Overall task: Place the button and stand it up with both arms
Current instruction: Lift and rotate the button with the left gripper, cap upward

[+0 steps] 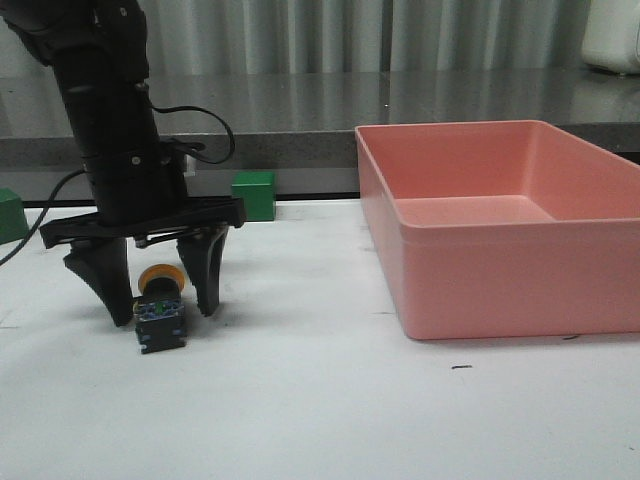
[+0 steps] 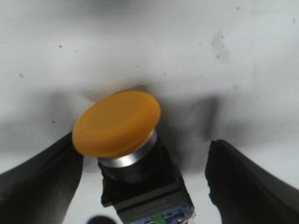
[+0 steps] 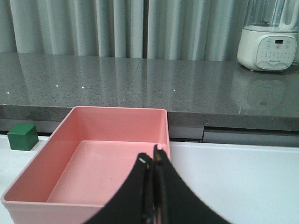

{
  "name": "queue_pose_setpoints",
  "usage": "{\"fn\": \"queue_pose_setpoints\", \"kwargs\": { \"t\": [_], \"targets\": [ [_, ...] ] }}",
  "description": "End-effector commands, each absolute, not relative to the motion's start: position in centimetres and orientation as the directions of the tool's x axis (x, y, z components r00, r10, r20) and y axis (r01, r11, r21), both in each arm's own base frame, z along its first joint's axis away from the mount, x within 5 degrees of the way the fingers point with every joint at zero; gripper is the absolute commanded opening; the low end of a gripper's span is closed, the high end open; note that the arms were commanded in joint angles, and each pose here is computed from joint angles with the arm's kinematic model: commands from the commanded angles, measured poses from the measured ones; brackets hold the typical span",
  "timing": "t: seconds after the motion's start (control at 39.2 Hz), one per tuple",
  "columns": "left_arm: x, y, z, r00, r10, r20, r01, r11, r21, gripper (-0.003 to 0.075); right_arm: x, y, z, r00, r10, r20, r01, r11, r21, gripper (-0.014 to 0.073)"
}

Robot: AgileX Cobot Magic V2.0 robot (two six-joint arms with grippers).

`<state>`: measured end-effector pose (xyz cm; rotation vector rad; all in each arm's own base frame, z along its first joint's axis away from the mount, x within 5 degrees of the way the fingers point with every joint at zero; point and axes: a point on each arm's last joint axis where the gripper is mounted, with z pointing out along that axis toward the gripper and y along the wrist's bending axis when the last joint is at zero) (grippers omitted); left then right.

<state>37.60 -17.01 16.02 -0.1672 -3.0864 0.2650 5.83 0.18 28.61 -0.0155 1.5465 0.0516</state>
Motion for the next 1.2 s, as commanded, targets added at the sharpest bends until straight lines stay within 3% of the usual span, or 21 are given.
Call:
{"fn": "queue_pose_setpoints", "kwargs": {
  "t": [0.0, 0.13, 0.23, 0.36, 0.54, 0.64, 0.89, 1.17],
  "targets": [
    [37.5, -17.4, 18.7, -0.994, 0.103, -0.02, 0.105, 0.974, -0.203, 0.0383, 5.7, 0.2, 30.2, 0.124, 0.005, -0.992, -0.042, 0.999, -0.001, -0.0062],
    [37.5, -17.3, 18.6, -0.994, 0.11, -0.017, 0.111, 0.975, -0.191, 0.0206, 5.7, 0.2, 30.2, 0.124, 0.005, -0.992, -0.042, 0.999, -0.001, -0.0062],
    [37.5, -17.0, 19.1, -0.992, 0.124, -0.034, 0.128, 0.978, -0.164, 0.015, 5.7, 0.2, 30.2, 0.124, 0.005, -0.992, -0.042, 0.999, -0.001, -0.0062],
    [37.6, -16.8, 20.9, -0.982, 0.126, -0.138, 0.147, 0.976, -0.158, 0.0148, 5.7, 0.2, 30.2, 0.124, 0.005, -0.992, -0.042, 0.999, -0.001, -0.0062],
    [36.7, -16.0, 24.3, -0.909, 0.086, -0.408, 0.175, 0.967, -0.185, 0.0148, 5.7, 0.2, 30.2, 0.124, 0.005, -0.992, -0.042, 0.999, -0.001, -0.0062],
    [35.4, -14.9, 25.7, -0.819, 0.101, -0.564, 0.218, 0.966, -0.142, 0.0148, 5.7, 0.2, 30.2, 0.124, 0.005, -0.992, -0.042, 0.999, -0.001, -0.0062],
    [32.0, -12.9, 27.0, -0.545, 0.144, -0.826, 0.325, 0.944, -0.049, 0.0148, 5.7, 0.2, 30.2, 0.124, 0.005, -0.992, -0.042, 0.999, -0.001, -0.0062],
    [28.2, -12.6, 23.5, -0.26, 0.18, -0.949, 0.488, 0.872, 0.032, 0.0148, 5.7, 0.2, 30.2, 0.124, 0.005, -0.992, -0.042, 0.999, -0.001, -0.0062]
  ]
}}
